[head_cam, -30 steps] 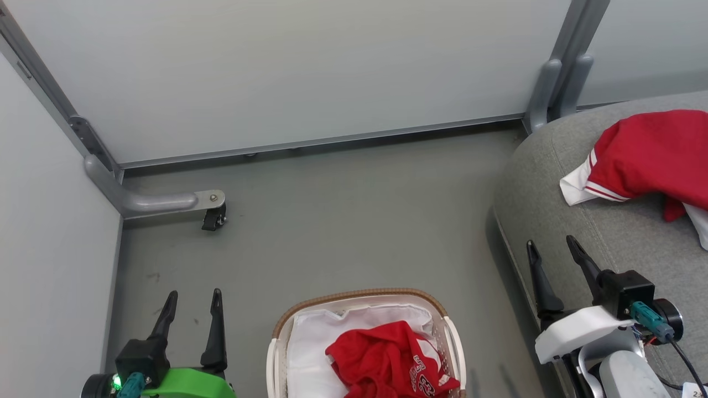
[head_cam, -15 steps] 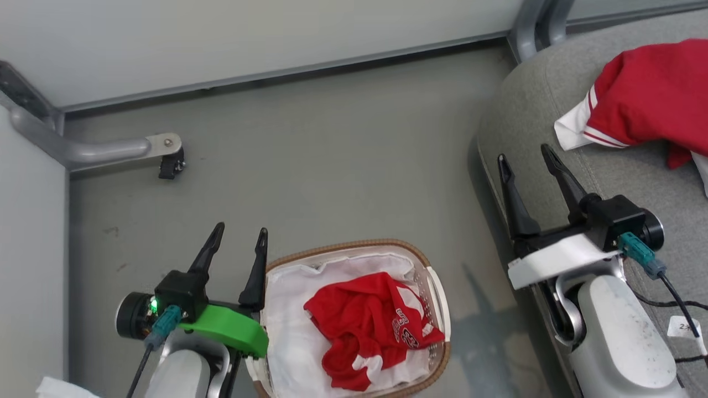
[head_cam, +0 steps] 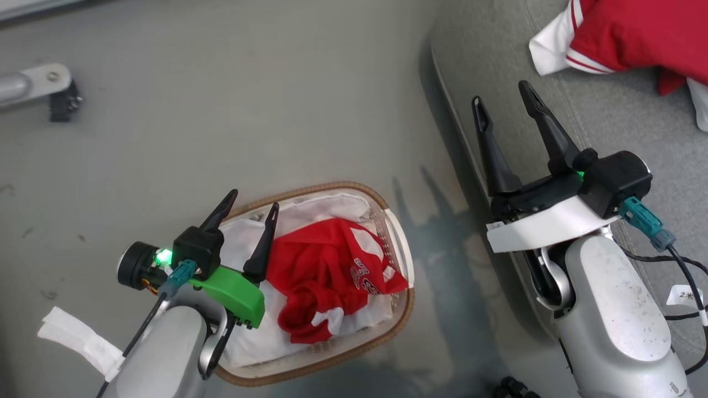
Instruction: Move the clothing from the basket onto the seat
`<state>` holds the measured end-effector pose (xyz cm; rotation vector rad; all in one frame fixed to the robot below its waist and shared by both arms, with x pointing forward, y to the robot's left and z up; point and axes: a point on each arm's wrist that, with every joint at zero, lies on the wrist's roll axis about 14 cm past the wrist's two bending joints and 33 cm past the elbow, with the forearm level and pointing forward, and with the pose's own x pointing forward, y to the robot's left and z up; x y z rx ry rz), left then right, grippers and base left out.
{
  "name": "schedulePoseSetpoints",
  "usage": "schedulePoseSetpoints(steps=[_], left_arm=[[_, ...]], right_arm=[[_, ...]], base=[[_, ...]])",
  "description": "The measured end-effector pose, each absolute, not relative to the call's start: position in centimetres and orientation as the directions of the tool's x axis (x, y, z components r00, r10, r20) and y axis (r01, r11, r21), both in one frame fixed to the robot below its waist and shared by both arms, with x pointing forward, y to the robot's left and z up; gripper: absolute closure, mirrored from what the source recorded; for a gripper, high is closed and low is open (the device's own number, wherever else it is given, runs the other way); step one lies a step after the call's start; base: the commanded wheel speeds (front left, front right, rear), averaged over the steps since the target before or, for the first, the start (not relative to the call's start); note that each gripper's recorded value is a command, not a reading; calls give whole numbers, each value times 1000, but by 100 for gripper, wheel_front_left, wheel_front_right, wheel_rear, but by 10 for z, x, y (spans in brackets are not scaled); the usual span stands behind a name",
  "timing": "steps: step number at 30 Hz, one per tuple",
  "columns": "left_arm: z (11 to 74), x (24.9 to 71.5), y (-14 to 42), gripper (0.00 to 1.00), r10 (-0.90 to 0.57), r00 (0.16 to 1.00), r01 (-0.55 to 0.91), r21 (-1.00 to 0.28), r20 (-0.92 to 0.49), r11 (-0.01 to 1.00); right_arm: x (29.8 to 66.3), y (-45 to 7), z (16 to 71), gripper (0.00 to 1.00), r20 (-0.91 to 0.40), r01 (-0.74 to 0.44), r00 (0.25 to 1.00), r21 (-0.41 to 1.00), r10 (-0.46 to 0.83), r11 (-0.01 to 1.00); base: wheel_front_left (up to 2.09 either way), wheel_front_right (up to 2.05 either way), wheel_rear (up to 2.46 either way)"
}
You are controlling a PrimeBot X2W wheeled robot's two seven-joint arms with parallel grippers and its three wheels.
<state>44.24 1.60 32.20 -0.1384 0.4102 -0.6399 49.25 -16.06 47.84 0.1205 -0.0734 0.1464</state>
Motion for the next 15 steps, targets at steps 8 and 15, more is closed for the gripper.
schedulePoseSetpoints(steps=[8, 15], left_arm=[[258, 417, -10, 0, -704, 551, 633, -326, -447, 702], [215, 371, -36, 0, -777, 358, 679, -427, -517, 597]], right_arm=[[497, -169, 446, 0, 13, -131, 991, 117, 130, 985], [498, -175, 423, 0, -43, -118, 992, 103, 123, 988]], base=[[0, 0, 0], [0, 0, 0]])
